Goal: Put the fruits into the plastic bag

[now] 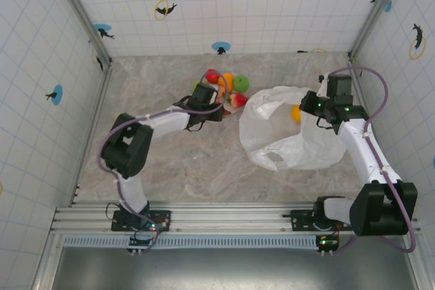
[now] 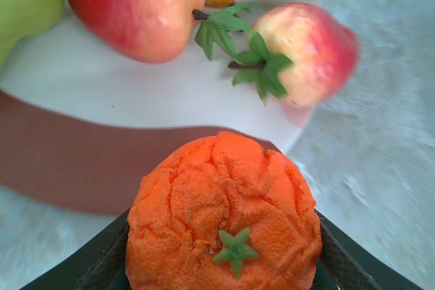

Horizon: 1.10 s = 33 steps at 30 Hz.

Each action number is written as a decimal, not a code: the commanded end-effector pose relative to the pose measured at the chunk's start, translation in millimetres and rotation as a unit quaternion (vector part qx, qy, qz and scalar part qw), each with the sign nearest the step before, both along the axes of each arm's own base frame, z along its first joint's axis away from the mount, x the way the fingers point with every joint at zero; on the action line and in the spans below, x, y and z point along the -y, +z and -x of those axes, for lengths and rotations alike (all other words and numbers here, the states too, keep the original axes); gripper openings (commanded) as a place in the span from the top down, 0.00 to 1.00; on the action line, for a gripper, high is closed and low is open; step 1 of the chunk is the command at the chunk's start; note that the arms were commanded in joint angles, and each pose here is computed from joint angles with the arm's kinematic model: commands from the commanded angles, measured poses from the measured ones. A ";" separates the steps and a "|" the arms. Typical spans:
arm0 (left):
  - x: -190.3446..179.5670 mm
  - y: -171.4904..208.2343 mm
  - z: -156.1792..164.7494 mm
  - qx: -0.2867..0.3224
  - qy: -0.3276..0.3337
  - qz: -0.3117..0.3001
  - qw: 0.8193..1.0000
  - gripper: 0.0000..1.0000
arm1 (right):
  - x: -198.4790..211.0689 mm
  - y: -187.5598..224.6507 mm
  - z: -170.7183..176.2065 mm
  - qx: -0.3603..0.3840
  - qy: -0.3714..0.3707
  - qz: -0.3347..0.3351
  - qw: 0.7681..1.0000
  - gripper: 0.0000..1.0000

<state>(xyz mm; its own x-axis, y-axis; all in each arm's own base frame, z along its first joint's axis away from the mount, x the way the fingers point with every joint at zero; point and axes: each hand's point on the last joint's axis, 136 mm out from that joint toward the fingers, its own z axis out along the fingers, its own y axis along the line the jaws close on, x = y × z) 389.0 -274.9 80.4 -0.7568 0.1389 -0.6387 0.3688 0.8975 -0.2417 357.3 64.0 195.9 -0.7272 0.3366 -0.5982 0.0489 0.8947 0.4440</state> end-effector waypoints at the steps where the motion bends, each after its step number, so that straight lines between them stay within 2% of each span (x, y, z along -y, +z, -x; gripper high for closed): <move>1: 3.8 29.4 27.0 0.014 -0.021 0.061 0.998 0.43 | -0.4 -4.7 -3.2 -0.001 0.002 -0.005 1.000 1.00; 7: 37.1 51.9 101.0 0.037 -0.131 0.114 0.984 0.43 | -5.3 -7.8 -6.3 -0.004 0.007 -0.011 1.000 1.00; 11: 75.2 58.8 126.2 0.053 -0.199 0.122 0.971 0.43 | -10.5 -6.2 -8.5 -0.001 0.012 -0.015 1.000 1.00; 15: 111.7 53.6 132.3 0.057 -0.244 0.114 0.961 0.42 | -16.0 -2.6 -7.9 -0.004 0.020 -0.017 1.000 1.00; 22: 167.2 43.9 118.2 0.073 -0.285 0.114 0.949 0.43 | -25.2 7.9 1.6 -0.009 0.049 -0.026 0.998 1.00; 26: 185.3 40.5 122.7 0.088 -0.301 0.116 0.942 0.41 | -32.6 22.8 5.4 -0.003 0.066 -0.055 0.996 1.00; 33: 198.3 28.9 126.4 0.107 -0.305 0.118 0.939 0.40 | -58.6 39.5 9.9 0.010 0.091 -0.167 0.982 1.00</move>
